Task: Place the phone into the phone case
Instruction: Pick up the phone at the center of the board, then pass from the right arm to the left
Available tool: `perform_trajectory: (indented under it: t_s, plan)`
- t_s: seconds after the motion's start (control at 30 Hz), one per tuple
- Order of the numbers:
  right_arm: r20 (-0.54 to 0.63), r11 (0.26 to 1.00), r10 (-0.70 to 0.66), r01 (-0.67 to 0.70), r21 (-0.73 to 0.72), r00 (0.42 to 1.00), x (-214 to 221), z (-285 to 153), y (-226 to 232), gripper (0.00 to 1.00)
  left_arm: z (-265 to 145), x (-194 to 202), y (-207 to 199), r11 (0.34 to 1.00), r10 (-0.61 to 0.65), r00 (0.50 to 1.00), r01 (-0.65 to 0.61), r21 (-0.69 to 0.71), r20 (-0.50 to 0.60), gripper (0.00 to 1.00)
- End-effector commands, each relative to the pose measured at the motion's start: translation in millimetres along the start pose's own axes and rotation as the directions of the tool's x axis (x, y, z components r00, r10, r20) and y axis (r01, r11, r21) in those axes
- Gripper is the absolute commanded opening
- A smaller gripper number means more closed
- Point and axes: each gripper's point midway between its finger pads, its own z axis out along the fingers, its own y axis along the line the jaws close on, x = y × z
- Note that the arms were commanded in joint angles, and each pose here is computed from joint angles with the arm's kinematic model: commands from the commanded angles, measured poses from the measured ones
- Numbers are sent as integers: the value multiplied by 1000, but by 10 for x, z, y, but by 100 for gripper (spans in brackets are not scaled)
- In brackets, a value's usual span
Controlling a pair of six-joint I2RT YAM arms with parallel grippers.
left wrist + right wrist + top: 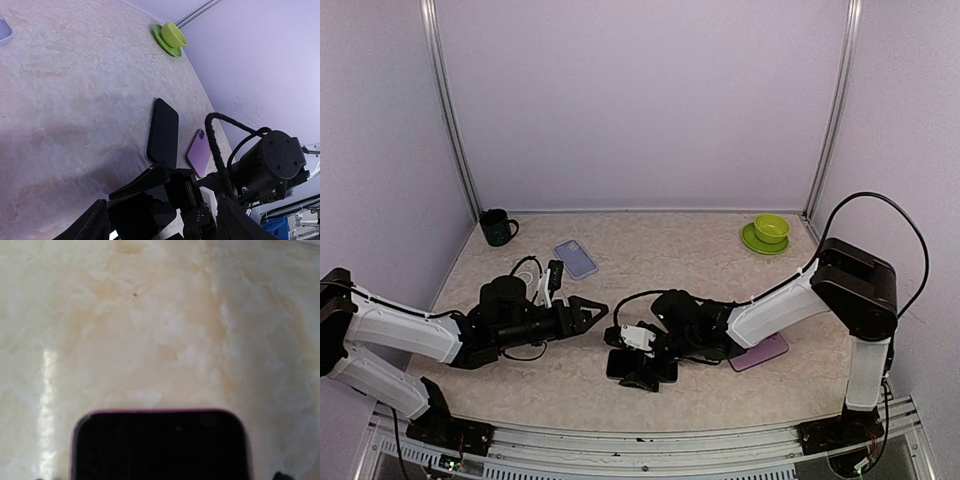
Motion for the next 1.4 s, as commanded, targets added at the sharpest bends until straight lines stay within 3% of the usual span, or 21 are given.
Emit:
perform_trajectory:
  t_s: [0.0, 0.37, 0.6, 1.0, 1.37]
  plan:
    - [-63, 996, 54, -58, -61, 997, 226, 56, 50, 95, -25, 18, 13, 1000, 16, 1000, -16, -10, 1, 72]
    - [-95, 995, 75, -81, -60, 993, 299, 103, 12, 78, 1, 64, 128, 999, -1, 1000, 0, -54, -7, 72]
    - [-34, 998, 58, -60, -33, 998, 127, -19, -28, 65, 64, 148, 253, 996, -25, 999, 22, -85, -29, 72]
    - [134, 991, 15, -32, 127, 991, -261, -463, -211, 60, 192, 324, 288, 997, -67, 995, 65, -39, -78, 71]
    - [251, 966, -20, -46, 254, 968, -476, -794, -349, 58, 396, 502, -4, 995, -40, 986, 54, 83, -161, 69]
